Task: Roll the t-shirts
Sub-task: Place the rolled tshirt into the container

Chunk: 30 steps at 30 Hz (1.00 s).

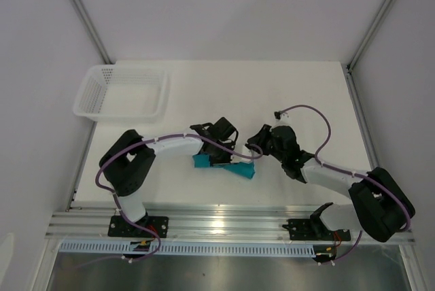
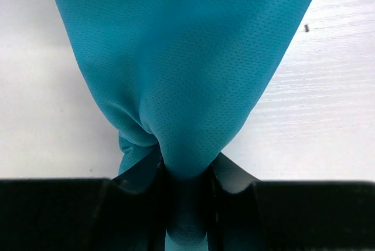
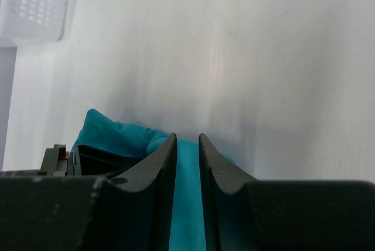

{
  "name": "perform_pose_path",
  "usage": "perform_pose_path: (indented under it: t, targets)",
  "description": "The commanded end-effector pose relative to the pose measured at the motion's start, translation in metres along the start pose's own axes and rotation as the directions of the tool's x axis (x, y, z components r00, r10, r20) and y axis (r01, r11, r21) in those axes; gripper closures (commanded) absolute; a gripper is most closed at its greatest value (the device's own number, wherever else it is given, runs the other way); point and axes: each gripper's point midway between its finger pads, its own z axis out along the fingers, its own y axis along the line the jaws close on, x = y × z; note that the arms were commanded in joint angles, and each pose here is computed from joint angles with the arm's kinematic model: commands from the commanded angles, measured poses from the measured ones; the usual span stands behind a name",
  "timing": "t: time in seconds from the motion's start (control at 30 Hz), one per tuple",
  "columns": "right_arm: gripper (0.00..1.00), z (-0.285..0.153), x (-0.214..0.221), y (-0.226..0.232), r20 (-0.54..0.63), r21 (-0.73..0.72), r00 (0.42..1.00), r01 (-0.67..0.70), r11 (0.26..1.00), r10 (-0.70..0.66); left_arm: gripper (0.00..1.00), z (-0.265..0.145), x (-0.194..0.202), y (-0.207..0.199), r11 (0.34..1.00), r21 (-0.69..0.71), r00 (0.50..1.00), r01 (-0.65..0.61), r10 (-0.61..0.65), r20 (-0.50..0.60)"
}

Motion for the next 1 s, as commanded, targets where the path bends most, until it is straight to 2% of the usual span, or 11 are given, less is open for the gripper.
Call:
perform_pose_path:
  t: [0.0,0.2,0.6,0.97]
  targets:
    - [0.75,-0.008,-0.011,-0.01,0.042,0.038,0.999,0.026,0.999,-0.028,0.99,-0.004,0.012,0.006,0.993,-0.017,0.993,0.113,-0.113,-0.033]
    - [0.75,-0.017,-0.017,-0.021,0.067,0.06,0.998,0.01,0.998,-0.014,0.99,-0.016,0.014,0.033,0.977,-0.15,0.988,0.15,-0.155,-0.019]
    - [0.75,-0.022,-0.02,-0.031,0.082,0.082,0.997,-0.004,0.997,-0.003,0.99,-0.037,0.028,0.076,0.918,-0.374,0.987,0.13,-0.155,-0.036]
    - [0.74,-0.027,-0.024,-0.036,0.092,0.097,0.996,-0.003,0.995,-0.005,0.99,-0.064,0.028,0.112,0.874,-0.463,0.986,0.149,-0.169,-0.002]
